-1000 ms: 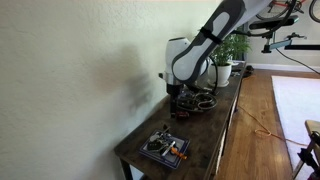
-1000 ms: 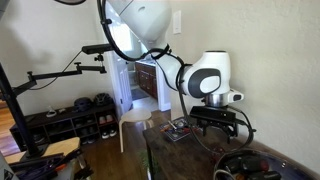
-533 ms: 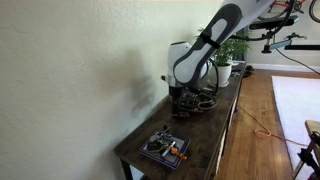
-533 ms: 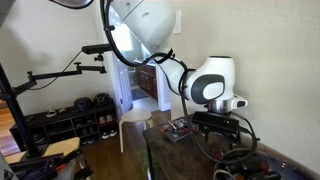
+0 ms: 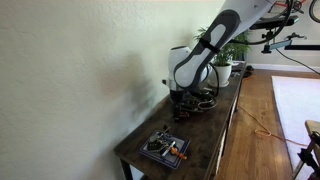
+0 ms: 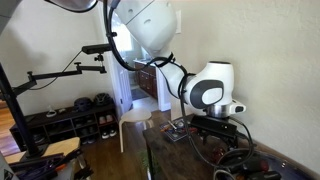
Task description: Put the object on the table onto the tray.
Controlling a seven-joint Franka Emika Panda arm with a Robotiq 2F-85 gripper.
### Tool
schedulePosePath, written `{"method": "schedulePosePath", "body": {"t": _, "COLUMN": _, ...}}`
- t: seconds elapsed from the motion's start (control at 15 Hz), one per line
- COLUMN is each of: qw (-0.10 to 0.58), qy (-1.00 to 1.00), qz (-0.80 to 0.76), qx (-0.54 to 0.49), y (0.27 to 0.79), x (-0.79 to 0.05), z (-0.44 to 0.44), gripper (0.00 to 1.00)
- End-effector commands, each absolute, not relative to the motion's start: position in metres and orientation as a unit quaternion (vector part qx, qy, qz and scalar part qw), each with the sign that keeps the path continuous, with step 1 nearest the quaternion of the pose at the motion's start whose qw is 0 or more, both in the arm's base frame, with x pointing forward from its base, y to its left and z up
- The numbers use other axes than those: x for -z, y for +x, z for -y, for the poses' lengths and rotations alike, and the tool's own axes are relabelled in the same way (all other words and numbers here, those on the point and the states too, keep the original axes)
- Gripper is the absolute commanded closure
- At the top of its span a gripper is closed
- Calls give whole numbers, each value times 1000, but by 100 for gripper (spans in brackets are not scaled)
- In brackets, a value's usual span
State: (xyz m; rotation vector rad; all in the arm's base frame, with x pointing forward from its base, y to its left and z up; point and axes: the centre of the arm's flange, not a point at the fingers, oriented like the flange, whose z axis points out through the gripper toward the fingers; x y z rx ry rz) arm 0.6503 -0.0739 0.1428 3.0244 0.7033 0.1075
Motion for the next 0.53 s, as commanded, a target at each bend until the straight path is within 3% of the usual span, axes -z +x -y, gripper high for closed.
{"method": "schedulePosePath", "body": {"t": 0.0, "qw": 16, "qy": 974, "qz": -223, "qx": -28, "y": 639, "x": -146, "z": 79, "gripper": 0}}
{"method": "schedulePosePath", "body": {"t": 0.27, "qw": 18, "qy": 975, "qz": -221, "qx": -24, "y": 629, "x": -149, "z": 81, "gripper": 0}}
{"method": "schedulePosePath", "body": {"t": 0.33, "qw": 17, "qy": 975, "qz": -220, "qx": -22, "y": 626, "x": -149, "z": 81, "gripper": 5}}
{"method": "schedulePosePath", "body": {"t": 0.47, "qw": 19, "qy": 975, "qz": -220, "qx": -18, "y": 622, "x": -149, "z": 81, "gripper": 29}}
